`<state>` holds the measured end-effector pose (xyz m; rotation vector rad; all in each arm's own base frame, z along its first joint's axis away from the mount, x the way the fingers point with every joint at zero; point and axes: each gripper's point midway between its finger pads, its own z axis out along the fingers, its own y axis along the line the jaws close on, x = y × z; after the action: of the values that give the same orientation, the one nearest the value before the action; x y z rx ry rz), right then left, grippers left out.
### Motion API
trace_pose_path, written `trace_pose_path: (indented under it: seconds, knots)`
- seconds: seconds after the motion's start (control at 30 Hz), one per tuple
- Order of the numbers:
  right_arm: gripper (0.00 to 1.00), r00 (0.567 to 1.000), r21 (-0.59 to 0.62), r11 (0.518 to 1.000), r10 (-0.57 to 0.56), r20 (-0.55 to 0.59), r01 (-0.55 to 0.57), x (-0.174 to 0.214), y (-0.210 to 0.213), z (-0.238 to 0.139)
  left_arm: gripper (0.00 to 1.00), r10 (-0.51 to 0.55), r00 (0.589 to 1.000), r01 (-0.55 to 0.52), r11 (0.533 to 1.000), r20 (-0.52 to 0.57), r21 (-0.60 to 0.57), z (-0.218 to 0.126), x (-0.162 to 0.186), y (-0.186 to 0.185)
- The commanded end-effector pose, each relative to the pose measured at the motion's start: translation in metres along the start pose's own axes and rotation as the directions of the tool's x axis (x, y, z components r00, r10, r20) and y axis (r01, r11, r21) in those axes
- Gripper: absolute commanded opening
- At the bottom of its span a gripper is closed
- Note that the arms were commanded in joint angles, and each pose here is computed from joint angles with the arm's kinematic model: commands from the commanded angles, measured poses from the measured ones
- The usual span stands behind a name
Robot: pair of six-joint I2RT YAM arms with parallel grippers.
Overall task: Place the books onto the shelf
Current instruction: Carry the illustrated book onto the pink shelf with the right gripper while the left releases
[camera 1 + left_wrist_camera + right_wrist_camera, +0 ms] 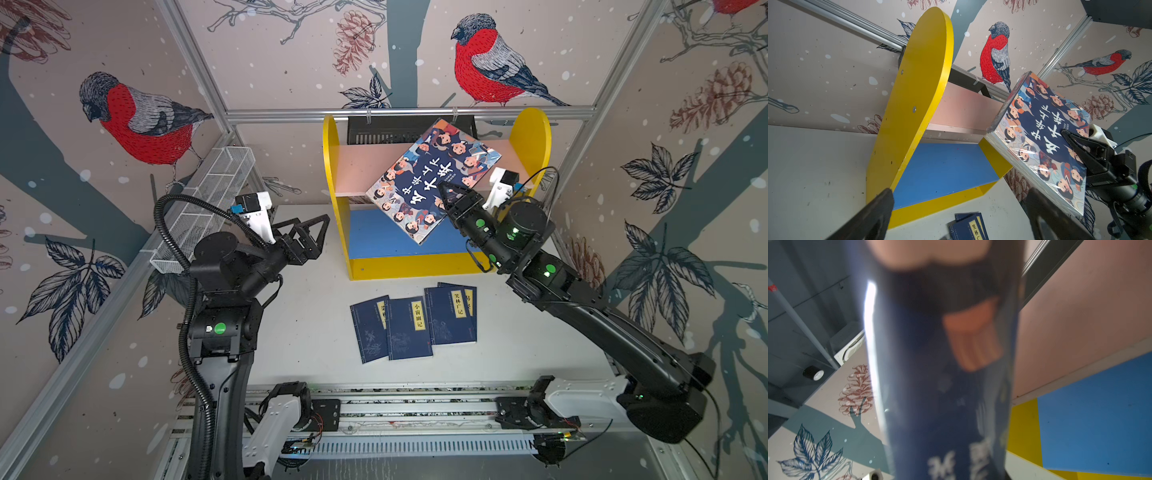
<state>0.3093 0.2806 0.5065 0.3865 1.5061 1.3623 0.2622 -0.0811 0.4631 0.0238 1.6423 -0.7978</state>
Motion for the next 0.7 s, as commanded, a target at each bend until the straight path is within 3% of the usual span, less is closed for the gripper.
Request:
trace_pose_path:
  seconds: [0.0,0.27,0.67]
  knots:
    - [0.02,0.971,-0.116,0.991,0.097,0.22,-0.073,-0.044,0.041,0.0,0.99,0.027,0.999,-0.03,0.997,0.041,0.075,-0.003,-0.011,-0.017]
    - [0.02,0.923,-0.051,0.985,0.172,0.344,-0.165,-0.046,0.017,0.022,0.99,-0.017,1.0,0.015,0.993,0.011,0.118,-0.002,-0.003,-0.021]
    - [0.05,0.894,0.002,0.964,0.245,0.376,-0.265,-0.033,0.005,0.058,0.99,-0.031,0.999,0.032,0.984,-0.012,0.175,-0.004,-0.001,-0.032]
